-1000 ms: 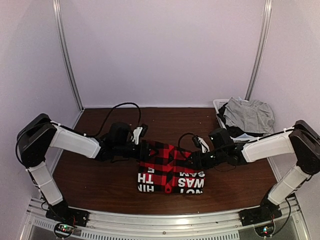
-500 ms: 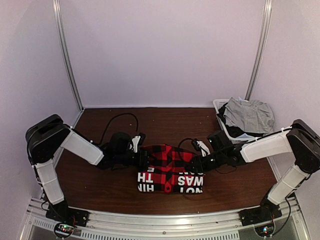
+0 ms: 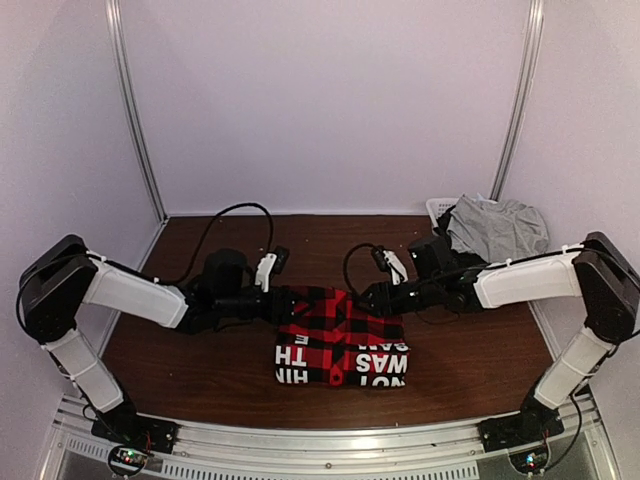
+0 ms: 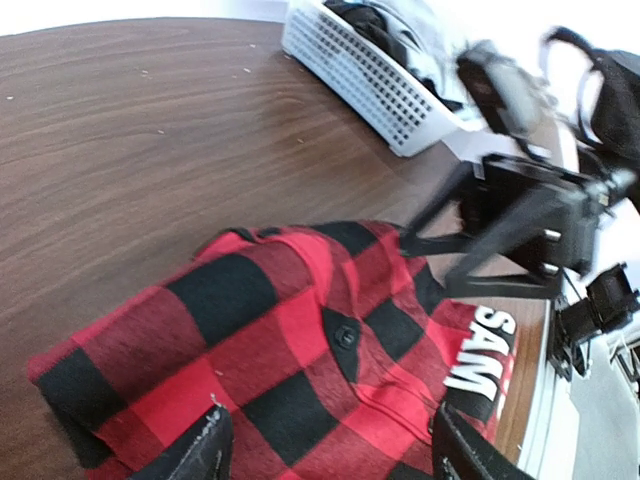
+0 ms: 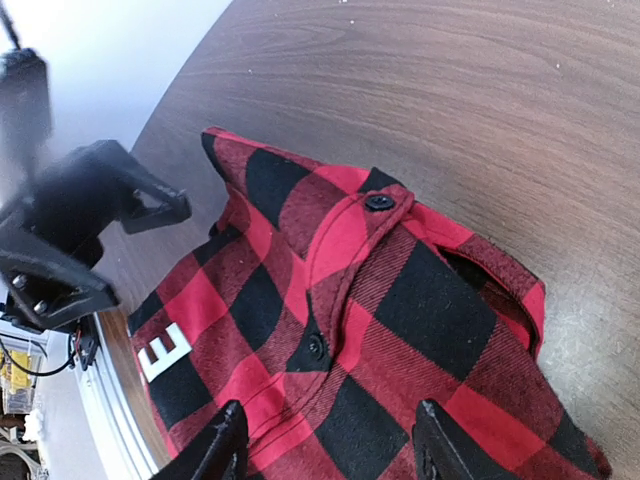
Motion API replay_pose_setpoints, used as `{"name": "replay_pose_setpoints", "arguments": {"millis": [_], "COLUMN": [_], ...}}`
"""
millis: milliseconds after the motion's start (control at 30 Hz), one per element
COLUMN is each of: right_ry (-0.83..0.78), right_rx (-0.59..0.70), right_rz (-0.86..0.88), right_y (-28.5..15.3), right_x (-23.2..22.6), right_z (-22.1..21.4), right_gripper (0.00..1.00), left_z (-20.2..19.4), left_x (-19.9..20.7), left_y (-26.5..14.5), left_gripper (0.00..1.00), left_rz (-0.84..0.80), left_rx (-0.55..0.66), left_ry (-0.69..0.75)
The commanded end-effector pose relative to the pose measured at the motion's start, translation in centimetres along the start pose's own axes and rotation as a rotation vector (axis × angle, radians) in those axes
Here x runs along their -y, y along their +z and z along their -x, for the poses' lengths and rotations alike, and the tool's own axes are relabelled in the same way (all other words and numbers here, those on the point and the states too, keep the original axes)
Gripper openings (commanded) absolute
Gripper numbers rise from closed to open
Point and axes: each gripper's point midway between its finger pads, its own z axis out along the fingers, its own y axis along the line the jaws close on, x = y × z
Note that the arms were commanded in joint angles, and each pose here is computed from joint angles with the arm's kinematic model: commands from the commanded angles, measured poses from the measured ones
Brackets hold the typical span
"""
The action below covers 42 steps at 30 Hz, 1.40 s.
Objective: Fold and stack the long sleeve shirts
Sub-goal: Move the square-folded shirt to the center of the board.
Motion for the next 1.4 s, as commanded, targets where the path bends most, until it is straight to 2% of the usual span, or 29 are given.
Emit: {"name": "replay_pose_setpoints", "arguments": {"millis": [0,167,300,500,633,900,1133,1367], "right_ry": [-0.008,0.036,0.082,0.093,0.04,-0.059,-0.13,-0.167], "right_rx": [-0.024,-0.066,-0.098,-0.104,-0.064,-0.051,-0.111,-0.216], "right_rz": [-0.003,-0.037,-0.075,-0.04,-0.032,-0.047,0.017,0.055], "right_y": [2.3,4.0,4.3,3.7,1.9,-1.3,-1.7,-0.4], "right_x": [1.0,3.9,6.1,5.5,3.6,-0.6,-5.0,-6.7], "right_z": [0.1,-0.8,-2.2,-2.9,-1.1,-0.6,-4.2,-9.3], "right_gripper": [0.57,0.56,0.56,0.56,0.57,0.57,0.57,0.57], "left_z": [-1.9,-7.0,-11.1,-13.5,-11.4,-2.9,2.3,4.8], "left_x": [3.3,4.5,2.9,1.0,1.8,5.5,0.8,-2.6], "left_y": [-0.4,-0.5,-0.9,-0.9,-0.8,-3.0,-4.2,-1.5], "left_gripper": [0.69,0.69,0.65,0.63,0.64,0.75,0.82,0.83], "left_rz": [-0.085,-0.082,-0.007,0.062,0.054,-0.006,0.074,0.086], "left_rx": [-0.025,-0.149,-0.26,-0.322,-0.268,-0.035,0.042,0.045], "left_ry": [0.072,0.112,0.127,0.154,0.2,0.272,0.191,0.173]}}
